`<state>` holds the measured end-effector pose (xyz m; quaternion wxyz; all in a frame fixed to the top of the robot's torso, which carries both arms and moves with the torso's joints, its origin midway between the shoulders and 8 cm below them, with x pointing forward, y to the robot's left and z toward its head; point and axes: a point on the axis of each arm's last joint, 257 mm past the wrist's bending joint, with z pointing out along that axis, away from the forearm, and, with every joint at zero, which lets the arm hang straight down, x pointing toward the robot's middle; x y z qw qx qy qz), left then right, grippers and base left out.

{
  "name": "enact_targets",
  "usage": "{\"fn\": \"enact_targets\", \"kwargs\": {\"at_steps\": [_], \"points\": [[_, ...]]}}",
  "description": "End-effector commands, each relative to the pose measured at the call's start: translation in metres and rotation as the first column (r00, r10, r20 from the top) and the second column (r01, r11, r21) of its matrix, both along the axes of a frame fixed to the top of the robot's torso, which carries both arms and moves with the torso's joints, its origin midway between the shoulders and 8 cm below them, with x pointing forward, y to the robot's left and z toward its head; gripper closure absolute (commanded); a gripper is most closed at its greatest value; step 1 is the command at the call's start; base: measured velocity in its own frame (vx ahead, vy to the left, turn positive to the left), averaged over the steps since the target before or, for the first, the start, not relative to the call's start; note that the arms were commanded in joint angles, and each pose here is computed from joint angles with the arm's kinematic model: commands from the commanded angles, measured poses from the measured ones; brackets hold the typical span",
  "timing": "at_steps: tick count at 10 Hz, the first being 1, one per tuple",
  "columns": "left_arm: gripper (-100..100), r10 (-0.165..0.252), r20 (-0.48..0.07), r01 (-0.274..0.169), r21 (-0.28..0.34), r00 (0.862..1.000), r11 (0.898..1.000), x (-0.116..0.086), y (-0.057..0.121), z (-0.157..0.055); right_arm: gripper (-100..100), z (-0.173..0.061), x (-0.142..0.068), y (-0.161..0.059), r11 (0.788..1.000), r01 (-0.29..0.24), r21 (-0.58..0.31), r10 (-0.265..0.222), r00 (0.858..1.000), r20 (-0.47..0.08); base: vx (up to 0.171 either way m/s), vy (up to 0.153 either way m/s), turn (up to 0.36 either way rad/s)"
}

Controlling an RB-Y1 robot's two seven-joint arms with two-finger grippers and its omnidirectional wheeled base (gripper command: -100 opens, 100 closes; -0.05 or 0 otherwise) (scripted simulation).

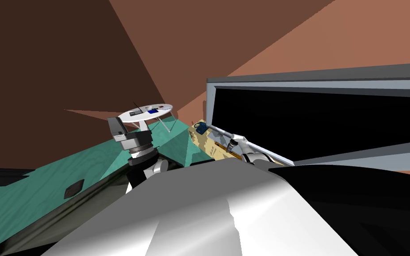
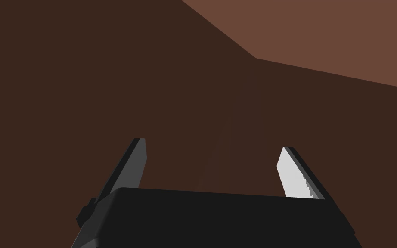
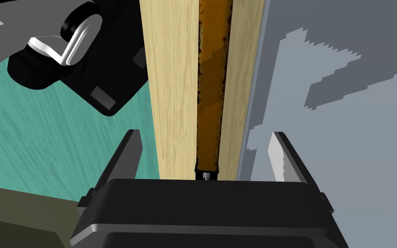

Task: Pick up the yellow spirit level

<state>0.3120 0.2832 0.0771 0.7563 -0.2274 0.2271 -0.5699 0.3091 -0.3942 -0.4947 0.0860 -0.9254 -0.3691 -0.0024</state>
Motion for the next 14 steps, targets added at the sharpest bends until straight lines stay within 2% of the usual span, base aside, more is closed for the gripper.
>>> {"fn": "enact_targets", "kwargs": {"at_steps": [1,3,5,6,10,11,12,14], "points": [[0,0.0,0.0,0.0,0.0,1.0,1.0,0.0,0.0,0.0,-100,-0.01,-0.005,0.004,1.0,-0.001,0.0,0.001,1.0,0.0,0.0,0.0,0.0],[0,0.0,0.0,0.0,0.0,1.0,1.0,0.0,0.0,0.0,-100,-0.023,-0.011,0.01,1.0,-0.002,0.001,0.002,1.0,-0.001,0.002,0.003,-0.008],[0,0.0,0.0,0.0,0.0,1.0,1.0,0.0,0.0,0.0,-100,-0.022,-0.01,0.009,1.0,-0.001,0.001,0.001,1.0,-0.002,0.002,0.005,-0.009],[0,0.0,0.0,0.0,0.0,1.0,1.0,0.0,0.0,0.0,100,-0.022,-0.01,0.009,1.0,-0.002,0.001,0.002,1.0,0.001,0.0,0.0,0.0],[0,0.0,0.0,0.0,0.0,1.0,1.0,0.0,0.0,0.0,100,-0.023,-0.01,0.009,1.0,-0.002,0.001,0.002,1.0,0.0,0.0,0.0,0.0],[0,0.0,0.0,0.0,0.0,1.0,1.0,0.0,0.0,0.0,0,-0.023,-0.01,0.009,1.0,-0.002,0.001,0.002,1.0,0.0,0.0,0.0,0.0],[0,0.0,0.0,0.0,0.0,1.0,1.0,0.0,0.0,0.0,100,-0.013,-0.006,0.005,1.0,-0.001,0.0,0.001,1.0,-0.001,0.006,-0.008,0.018],[0,0.0,0.0,0.0,0.0,1.0,1.0,0.0,0.0,0.0,100,0.0,0.0,0.0,1.0,0.0,0.0,0.0,1.0,0.0,-0.006,-0.005,0.015]]}}
